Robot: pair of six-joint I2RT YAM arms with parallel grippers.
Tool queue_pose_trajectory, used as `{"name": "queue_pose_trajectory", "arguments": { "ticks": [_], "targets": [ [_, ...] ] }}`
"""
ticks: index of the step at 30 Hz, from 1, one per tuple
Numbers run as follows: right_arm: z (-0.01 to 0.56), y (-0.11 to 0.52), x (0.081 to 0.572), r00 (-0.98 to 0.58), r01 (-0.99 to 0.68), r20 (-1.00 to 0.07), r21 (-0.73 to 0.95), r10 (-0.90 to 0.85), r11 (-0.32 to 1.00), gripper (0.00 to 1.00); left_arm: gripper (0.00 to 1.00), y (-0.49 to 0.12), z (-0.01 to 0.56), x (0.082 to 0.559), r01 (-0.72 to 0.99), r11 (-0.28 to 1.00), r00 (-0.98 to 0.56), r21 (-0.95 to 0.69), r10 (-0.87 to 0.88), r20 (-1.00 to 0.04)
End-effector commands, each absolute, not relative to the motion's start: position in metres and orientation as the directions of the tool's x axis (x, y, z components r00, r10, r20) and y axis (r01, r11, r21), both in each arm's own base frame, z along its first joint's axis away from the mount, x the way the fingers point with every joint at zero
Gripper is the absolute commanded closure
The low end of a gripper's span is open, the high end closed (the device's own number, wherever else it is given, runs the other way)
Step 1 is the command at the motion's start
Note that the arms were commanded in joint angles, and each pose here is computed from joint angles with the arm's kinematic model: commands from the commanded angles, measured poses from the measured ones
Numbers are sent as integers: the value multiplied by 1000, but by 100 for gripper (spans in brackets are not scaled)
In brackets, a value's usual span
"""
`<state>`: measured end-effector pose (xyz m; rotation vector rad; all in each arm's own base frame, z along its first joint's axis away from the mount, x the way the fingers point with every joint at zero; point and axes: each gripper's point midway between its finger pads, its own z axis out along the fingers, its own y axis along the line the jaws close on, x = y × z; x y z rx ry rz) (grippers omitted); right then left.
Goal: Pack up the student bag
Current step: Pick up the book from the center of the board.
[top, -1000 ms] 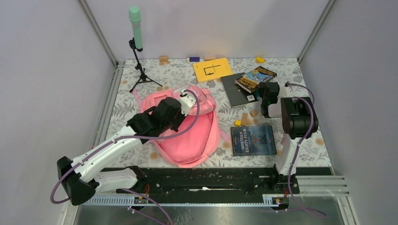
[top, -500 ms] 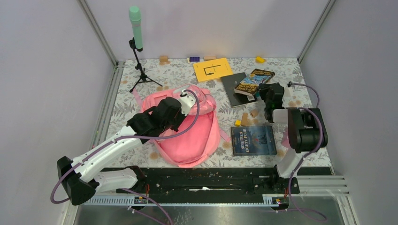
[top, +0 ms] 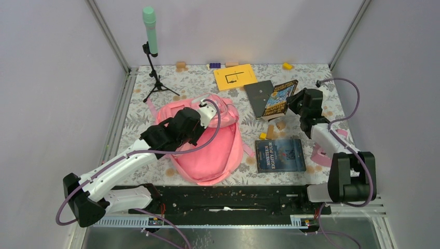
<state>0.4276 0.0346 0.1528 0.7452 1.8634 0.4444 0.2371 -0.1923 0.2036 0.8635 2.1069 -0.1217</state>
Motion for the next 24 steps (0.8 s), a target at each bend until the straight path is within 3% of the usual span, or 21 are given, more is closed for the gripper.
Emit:
{"name": "queue_pose_trajectory", "arguments": {
  "ticks": [1, 14, 24],
  "targets": [
    [201, 52, 413, -324, 126, -757, 560, 568, 819, 100, 100, -210, 243, 258, 568, 809, -337, 155, 400, -852],
    [264, 77, 336, -386, -48, -763, 578, 519, 815, 100, 100, -216, 240, 266, 579, 809, -373, 100, 371, -851],
    [321, 118, 260, -481, -222, -665, 723, 571, 654, 100, 100, -233, 239, 286, 543, 839, -477, -35, 274, -835]
  ]
}}
